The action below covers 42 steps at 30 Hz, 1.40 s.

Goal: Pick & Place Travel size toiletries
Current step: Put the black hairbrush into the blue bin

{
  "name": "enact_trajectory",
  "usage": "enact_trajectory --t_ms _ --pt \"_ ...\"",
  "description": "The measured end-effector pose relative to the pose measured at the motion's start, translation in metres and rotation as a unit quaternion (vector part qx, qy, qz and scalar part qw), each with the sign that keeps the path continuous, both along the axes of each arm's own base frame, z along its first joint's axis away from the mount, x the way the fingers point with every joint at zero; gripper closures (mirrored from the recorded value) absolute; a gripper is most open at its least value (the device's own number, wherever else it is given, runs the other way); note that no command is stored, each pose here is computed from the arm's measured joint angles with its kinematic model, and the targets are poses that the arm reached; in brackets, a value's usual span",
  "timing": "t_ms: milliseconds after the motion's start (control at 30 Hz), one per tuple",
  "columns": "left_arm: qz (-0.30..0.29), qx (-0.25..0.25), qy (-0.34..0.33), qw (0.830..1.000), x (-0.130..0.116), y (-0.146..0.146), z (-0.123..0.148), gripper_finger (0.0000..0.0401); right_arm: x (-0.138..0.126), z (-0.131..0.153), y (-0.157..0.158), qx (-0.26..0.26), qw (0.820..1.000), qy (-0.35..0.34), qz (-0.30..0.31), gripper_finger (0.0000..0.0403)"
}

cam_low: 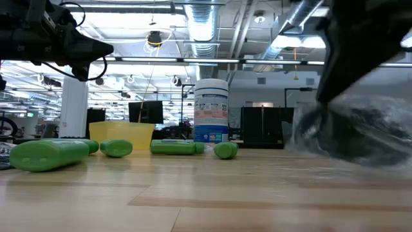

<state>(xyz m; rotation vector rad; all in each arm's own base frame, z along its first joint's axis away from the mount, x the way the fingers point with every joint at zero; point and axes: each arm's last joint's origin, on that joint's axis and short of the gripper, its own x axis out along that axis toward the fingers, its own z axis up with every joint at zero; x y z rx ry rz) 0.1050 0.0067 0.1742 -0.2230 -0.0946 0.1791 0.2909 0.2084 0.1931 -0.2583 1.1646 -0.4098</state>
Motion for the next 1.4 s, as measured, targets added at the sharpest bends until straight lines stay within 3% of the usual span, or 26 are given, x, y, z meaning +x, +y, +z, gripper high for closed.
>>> enact_trajectory --t_ms 300,567,700,767,967,1200,1400 --pt "0.0 0.0 0.0 1.0 0.0 0.0 0.0 0.0399 -0.033 0.048 0.0 -0.099 0.994 0.026 -0.041 0.0403" --pt "0.0 0.0 -0.001 1.0 0.0 0.0 0.0 0.0399 -0.069 0.084 0.001 -0.077 0.995 -0.056 -0.039 0.0403" --pt "0.0 0.0 -0.001 1.0 0.0 0.0 0.0 0.0399 -0.067 0.081 -0.01 -0.068 0.993 -0.068 -0.061 0.0399" --pt "0.0 0.0 -0.002 1.0 0.0 0.0 0.0 0.0399 -0.065 0.076 -0.02 -0.053 0.994 -0.042 -0.09 0.0389" --pt "0.0 0.0 -0.003 1.0 0.0 0.0 0.001 0.0399 -0.062 0.049 -0.047 0.019 0.987 0.065 -0.148 0.0301" --pt "0.0 0.0 -0.004 1.0 0.0 0.0 0.001 0.0399 -0.067 0.02 -0.073 0.116 0.983 0.064 -0.127 0.0157" --pt "0.0 0.0 -0.004 1.0 0.0 0.0 0.001 0.0399 -0.078 -0.007 -0.094 0.167 0.976 0.067 -0.122 0.013"
